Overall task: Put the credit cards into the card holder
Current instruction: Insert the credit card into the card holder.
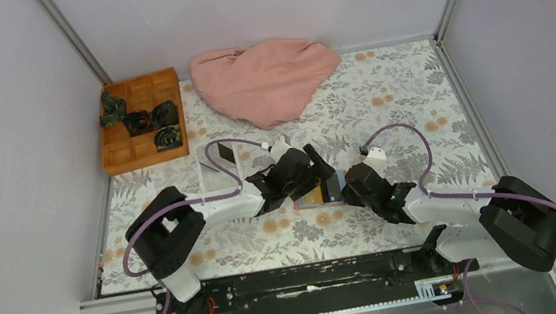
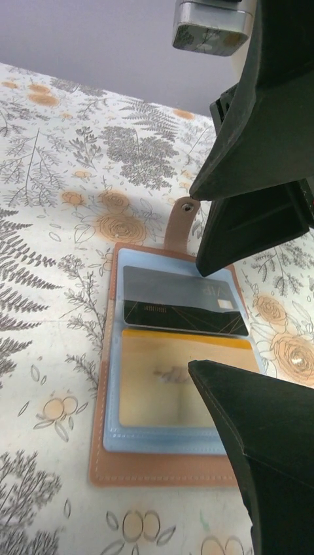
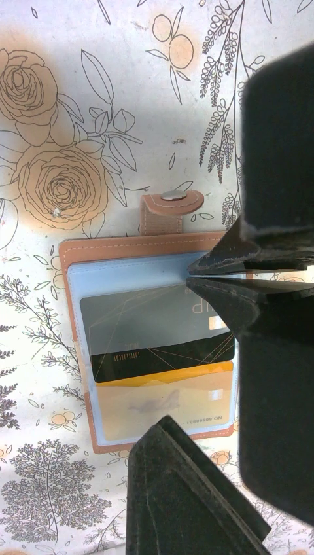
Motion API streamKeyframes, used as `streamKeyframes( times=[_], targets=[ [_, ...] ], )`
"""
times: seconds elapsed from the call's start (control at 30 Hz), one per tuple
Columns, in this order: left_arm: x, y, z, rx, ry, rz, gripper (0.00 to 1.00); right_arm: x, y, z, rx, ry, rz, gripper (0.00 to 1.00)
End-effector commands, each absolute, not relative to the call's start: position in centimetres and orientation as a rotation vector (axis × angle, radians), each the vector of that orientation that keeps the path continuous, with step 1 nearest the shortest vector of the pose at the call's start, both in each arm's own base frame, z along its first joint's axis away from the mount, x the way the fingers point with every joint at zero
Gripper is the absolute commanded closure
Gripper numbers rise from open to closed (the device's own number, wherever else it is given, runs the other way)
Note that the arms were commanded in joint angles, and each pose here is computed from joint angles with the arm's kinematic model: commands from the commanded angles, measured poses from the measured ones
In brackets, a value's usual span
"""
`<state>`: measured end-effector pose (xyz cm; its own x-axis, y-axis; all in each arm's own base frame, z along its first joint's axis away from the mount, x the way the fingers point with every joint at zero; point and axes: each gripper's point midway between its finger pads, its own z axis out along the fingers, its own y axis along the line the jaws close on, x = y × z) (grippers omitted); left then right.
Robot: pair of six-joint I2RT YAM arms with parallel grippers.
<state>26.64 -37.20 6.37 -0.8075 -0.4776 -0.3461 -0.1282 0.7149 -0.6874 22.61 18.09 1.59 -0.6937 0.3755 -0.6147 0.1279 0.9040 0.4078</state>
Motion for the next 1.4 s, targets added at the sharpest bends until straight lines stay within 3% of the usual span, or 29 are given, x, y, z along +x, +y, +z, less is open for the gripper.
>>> streamKeyframes(
  times=[0.0, 0.1, 0.17, 0.27, 0.37, 0.4, 0.57, 0.73, 0.9, 1.37],
  targets=[
    [27.7, -34.6, 6.4, -0.373, 2.380, -0.720, 0.01, 22.5, 17.5, 1.7, 0.367, 2.316, 0.395, 0.89],
    [28.0, -33.5, 6.0, -0.311, 2.375, -0.622, 0.03, 22.6, 17.7, 1.8, 0.367, 2.315, 0.403, 0.89],
    [28.2, -33.2, 6.2, -0.264, 2.359, -0.593, 0.11, 22.6, 17.7, 1.8, 0.366, 2.317, 0.406, 0.89],
    [28.6, -32.9, 6.7, -0.172, 2.335, -0.553, 0.31, 22.6, 17.8, 1.8, 0.361, 2.318, 0.407, 0.89],
    [28.9, -32.9, 7.3, -0.086, 2.317, -0.524, 0.61, 22.6, 17.9, 1.8, 0.360, 2.317, 0.414, 0.89],
    [29.0, -32.9, 7.5, -0.058, 2.311, -0.513, 0.66, 22.6, 17.9, 1.7, 0.359, 2.320, 0.416, 0.89],
    [28.9, -33.9, 8.0, 0.044, 2.303, -0.519, 0.75, 22.5, 18.1, 1.6, 0.356, 2.325, 0.420, 0.89],
    [28.0, -35.2, 6.5, 0.109, 2.344, -0.510, 0.96, 22.5, 18.0, 1.7, 0.356, 2.325, 0.421, 0.89],
    [27.1, -36.2, 5.5, 0.148, 2.364, -0.490, 1.00, 22.5, 18.0, 1.9, 0.355, 2.319, 0.429, 0.89],
    [26.1, -35.7, 3.5, 0.161, 2.397, -0.369, 1.00, 22.3, 18.1, 2.3, 0.360, 2.310, 0.451, 0.89]
  ],
)
